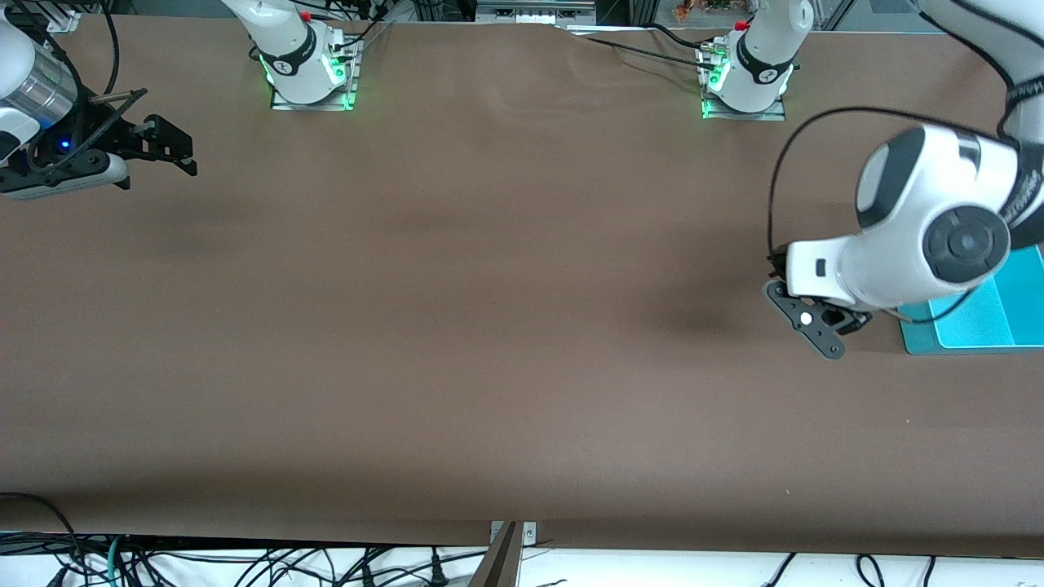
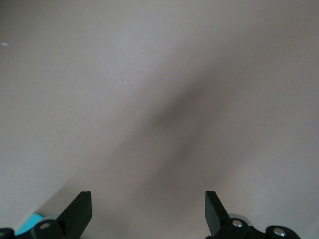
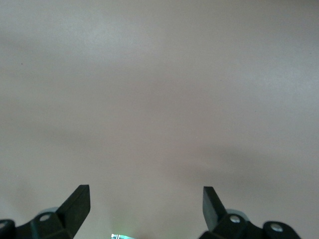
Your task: Wind and store yellow beetle car
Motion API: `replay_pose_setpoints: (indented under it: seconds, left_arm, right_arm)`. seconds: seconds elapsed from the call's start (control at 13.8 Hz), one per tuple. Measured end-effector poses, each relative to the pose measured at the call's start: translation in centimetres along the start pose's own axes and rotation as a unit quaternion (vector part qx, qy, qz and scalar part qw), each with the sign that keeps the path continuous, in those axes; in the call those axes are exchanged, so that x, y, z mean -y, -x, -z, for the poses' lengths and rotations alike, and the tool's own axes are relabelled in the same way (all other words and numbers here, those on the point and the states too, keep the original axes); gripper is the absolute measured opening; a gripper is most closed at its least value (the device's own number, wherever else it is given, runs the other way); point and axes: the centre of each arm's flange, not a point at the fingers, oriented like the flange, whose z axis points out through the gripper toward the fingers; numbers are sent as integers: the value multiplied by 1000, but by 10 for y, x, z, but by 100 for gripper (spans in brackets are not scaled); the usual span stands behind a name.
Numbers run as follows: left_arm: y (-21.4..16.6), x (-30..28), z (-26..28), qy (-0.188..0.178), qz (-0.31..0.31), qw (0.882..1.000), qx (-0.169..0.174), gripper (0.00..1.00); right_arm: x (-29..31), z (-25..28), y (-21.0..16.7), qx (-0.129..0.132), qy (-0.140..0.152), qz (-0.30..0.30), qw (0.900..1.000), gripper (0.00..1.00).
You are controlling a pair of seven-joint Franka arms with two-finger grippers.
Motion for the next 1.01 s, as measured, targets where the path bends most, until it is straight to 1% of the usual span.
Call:
replay_pose_setpoints:
  seconds: [0.14,0.29,0.36,0.51,0.58,0.65,0.8,0.87,1.01]
  left_arm:
    - [8,-31,42,-31,50,998,-16,100]
    - [39,-21,76,-49,103,993,-39,100]
    - [60,-6,87,-48,132,988,-60,100]
    - [105,22,92,-44,185,975,-112,100]
    - [125,27,88,-41,202,971,-124,100]
    - [138,24,86,-38,214,968,-128,100]
    - [145,13,86,-36,230,964,-130,100]
    - [143,9,89,-35,229,964,-130,100]
    - [135,-2,95,-27,223,968,-113,100]
  right_arm:
    - [0,0,0,0,0,0,1000,100]
    - [0,0,0,0,0,0,1000,100]
    - [0,0,0,0,0,0,1000,100]
    - [0,0,0,0,0,0,1000,100]
    - [0,0,0,0,0,0,1000,100]
    - [0,0,0,1,0,0,1000,100]
    - [0,0,0,1,0,0,1000,100]
    - [0,0,0,1,0,0,1000,100]
    - [0,0,0,1,0,0,1000,100]
